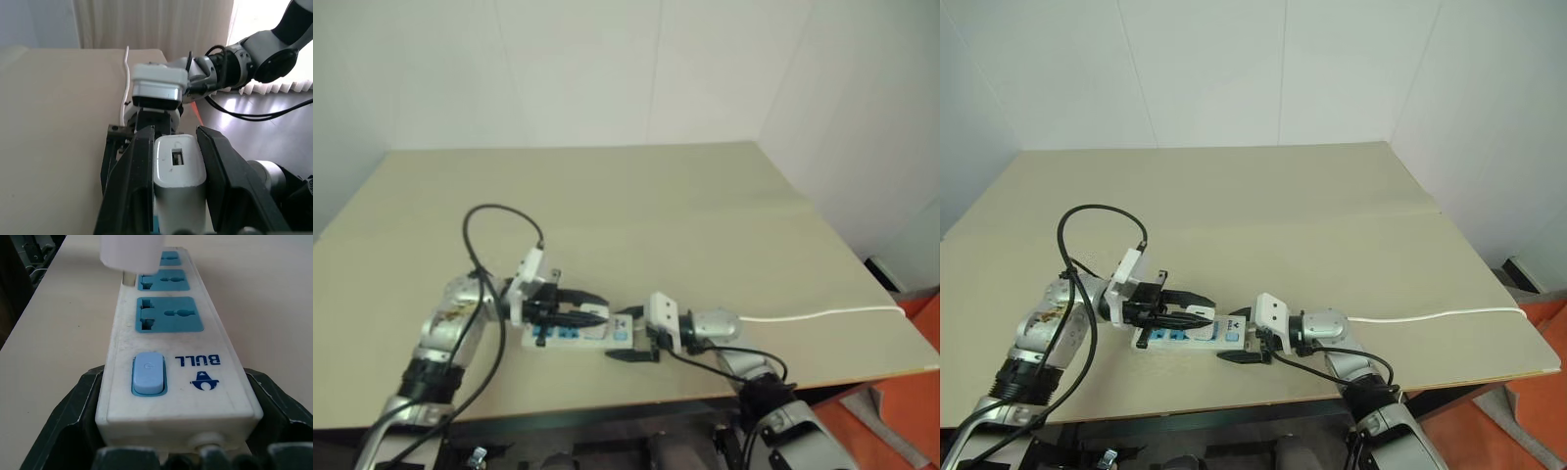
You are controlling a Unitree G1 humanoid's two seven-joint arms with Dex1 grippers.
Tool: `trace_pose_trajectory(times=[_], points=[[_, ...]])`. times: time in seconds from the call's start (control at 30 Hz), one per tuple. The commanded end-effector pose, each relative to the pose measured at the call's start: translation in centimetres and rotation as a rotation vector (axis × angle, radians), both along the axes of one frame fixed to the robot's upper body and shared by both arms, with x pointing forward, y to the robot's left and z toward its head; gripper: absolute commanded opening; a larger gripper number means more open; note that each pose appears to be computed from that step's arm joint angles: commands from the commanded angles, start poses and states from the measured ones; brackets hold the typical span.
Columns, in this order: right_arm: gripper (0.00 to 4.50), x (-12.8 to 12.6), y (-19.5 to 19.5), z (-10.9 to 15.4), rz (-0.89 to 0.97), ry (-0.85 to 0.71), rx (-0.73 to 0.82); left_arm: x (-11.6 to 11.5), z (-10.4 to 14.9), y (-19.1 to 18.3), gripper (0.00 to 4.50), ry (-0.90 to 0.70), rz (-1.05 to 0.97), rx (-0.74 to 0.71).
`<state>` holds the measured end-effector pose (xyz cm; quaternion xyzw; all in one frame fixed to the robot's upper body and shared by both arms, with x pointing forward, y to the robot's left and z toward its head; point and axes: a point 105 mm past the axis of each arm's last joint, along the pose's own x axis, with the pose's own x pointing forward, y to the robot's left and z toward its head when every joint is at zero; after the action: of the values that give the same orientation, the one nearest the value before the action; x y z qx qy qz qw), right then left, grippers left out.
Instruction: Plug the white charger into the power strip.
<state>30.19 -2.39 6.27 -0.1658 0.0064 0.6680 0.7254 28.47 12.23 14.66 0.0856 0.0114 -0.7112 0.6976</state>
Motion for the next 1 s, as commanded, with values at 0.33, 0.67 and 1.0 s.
trace_pose_trajectory(times=[0.33, 0.67, 1.0], points=[[3.42, -1.42, -0.38, -3.33, 0.020, 0.120, -0.092, 0.45, -0.61, 0.11, 1.02, -0.019, 0.015, 0.013], [3.42, -1.27, -0.68, -3.32, 0.017, 0.119, -0.101, 0.75, -0.62, -0.53, 1.02, -0.009, 0.032, -0.024], [3.42, -1.22, -0.71, -3.31, 0.015, 0.120, -0.102, 0.27, -0.07, 0.01, 1.02, 0.019, -0.008, -0.009]])
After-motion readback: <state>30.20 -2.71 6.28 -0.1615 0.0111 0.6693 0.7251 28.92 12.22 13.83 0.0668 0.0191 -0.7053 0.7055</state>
